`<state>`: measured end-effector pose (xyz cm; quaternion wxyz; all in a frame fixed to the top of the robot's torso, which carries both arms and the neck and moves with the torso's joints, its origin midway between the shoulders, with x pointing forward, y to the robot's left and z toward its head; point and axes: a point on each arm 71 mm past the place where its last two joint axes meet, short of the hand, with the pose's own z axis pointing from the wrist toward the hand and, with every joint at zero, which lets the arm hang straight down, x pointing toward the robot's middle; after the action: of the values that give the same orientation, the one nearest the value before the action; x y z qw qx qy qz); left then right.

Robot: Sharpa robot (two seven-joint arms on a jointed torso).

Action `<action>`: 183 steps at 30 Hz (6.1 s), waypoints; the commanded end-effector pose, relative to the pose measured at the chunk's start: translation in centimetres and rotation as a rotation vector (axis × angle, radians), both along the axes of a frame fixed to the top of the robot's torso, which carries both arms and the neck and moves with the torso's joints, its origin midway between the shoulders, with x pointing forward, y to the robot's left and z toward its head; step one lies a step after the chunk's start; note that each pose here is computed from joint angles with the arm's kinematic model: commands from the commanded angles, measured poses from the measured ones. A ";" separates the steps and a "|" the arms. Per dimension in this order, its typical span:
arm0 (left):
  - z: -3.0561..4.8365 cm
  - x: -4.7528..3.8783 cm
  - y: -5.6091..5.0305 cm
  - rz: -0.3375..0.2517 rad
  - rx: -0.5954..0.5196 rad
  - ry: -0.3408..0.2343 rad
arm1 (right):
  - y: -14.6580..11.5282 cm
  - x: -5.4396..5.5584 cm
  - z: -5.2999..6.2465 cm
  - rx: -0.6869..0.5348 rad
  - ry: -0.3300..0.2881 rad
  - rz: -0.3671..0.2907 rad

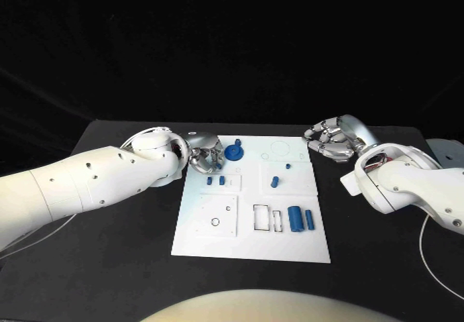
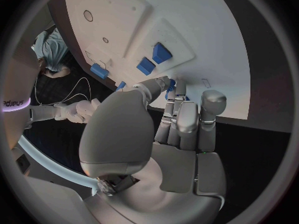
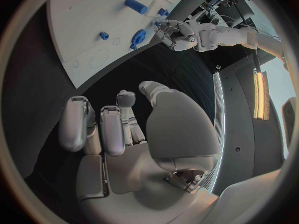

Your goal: Assemble the parts on the task board

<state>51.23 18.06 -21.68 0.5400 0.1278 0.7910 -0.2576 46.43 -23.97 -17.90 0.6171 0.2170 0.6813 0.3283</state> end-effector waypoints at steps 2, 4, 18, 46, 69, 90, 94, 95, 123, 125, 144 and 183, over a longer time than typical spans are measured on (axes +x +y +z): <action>-0.15 -0.07 -0.1 -0.005 0.000 0.011 | 0.1 0.0 0.0 -0.002 -0.007 0.009; -0.16 -0.05 -0.1 -0.003 0.000 0.012 | 0.1 0.0 0.0 -0.002 -0.007 0.009; -0.23 -0.04 0.2 0.014 -0.001 0.018 | 0.0 0.0 0.0 -0.003 -0.010 0.004; 1.02 -0.29 2.6 0.078 -0.193 -0.019 | 0.1 0.2 -0.4 -0.140 -0.005 0.116; 4.42 -2.56 5.7 0.294 -1.151 0.265 | 3.8 1.2 -1.9 -0.724 -0.177 0.358; 4.86 -3.09 5.7 0.298 -1.250 0.286 | 5.8 1.4 -4.0 -0.777 -0.143 0.404; 4.87 -3.11 5.7 0.297 -1.251 0.287 | 6.0 1.4 -4.3 -0.777 -0.140 0.408; 4.87 -3.12 5.7 0.297 -1.251 0.287 | 6.1 1.4 -4.4 -0.776 -0.139 0.410; 4.80 -3.22 5.8 0.301 -1.246 0.308 | 6.8 1.8 -5.5 -0.834 -0.126 0.400; 4.78 -3.22 5.8 0.302 -1.245 0.310 | 6.9 1.8 -5.5 -0.839 -0.123 0.403; 4.61 -3.20 6.0 0.317 -1.233 0.328 | 6.6 1.7 -5.8 -0.897 -0.095 0.393; 4.35 -3.05 6.4 0.339 -1.220 0.341 | 6.8 0.9 -4.0 -0.771 -0.274 0.377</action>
<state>48.20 24.62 -17.41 0.4229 -0.3725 0.5865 -0.5818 47.41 -17.35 -22.23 0.6553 -0.2006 0.7072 0.1738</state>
